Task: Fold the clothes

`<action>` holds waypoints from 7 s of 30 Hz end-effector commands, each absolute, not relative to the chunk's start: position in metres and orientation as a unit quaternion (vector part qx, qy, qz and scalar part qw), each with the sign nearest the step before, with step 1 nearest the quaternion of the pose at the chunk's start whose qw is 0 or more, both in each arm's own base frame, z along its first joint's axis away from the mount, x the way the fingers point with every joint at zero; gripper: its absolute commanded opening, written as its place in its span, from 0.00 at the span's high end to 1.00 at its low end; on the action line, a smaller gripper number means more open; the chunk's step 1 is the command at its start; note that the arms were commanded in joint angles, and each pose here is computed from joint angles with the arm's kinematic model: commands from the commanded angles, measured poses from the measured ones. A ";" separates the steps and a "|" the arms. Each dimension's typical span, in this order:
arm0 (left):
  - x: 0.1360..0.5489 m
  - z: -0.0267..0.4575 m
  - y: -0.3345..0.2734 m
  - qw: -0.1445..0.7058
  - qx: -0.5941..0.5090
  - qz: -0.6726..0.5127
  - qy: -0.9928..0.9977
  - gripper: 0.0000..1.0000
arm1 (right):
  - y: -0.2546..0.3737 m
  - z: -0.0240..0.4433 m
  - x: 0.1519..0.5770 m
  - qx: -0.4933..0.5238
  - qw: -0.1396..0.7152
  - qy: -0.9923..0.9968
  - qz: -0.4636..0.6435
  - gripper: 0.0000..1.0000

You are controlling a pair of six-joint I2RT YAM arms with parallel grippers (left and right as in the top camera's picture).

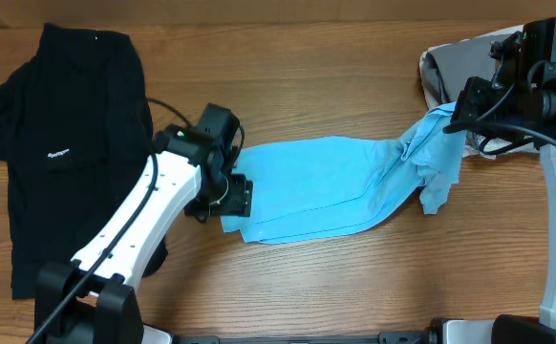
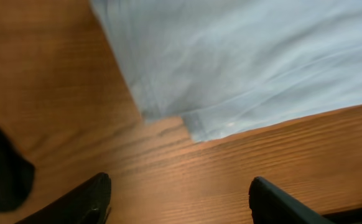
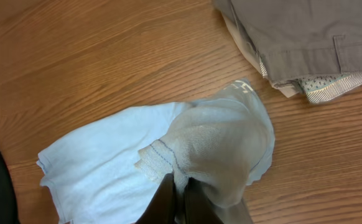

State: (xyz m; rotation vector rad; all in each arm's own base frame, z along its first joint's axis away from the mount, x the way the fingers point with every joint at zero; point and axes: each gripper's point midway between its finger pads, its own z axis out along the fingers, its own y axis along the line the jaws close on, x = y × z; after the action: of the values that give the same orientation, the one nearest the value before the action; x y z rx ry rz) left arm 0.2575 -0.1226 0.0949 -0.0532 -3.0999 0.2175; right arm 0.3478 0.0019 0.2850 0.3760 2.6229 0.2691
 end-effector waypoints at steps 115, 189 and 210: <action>0.371 0.367 -0.070 -0.340 0.017 0.000 -0.940 0.96 | 0.029 0.084 0.271 0.235 0.077 0.952 0.182 0.62; 0.182 0.579 0.010 -0.655 0.089 0.024 -0.750 0.96 | -0.065 0.520 0.174 0.282 0.554 0.784 0.004 0.96; 0.252 0.509 0.000 -0.539 0.086 -0.039 -0.837 0.96 | -0.046 0.516 0.219 0.195 0.537 0.817 0.075 0.96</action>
State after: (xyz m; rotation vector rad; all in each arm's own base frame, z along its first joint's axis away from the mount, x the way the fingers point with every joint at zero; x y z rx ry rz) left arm 0.2111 0.0038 0.5345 0.4606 -4.3653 -0.0059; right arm 0.1689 -0.0415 0.5416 0.5437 1.7926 0.0916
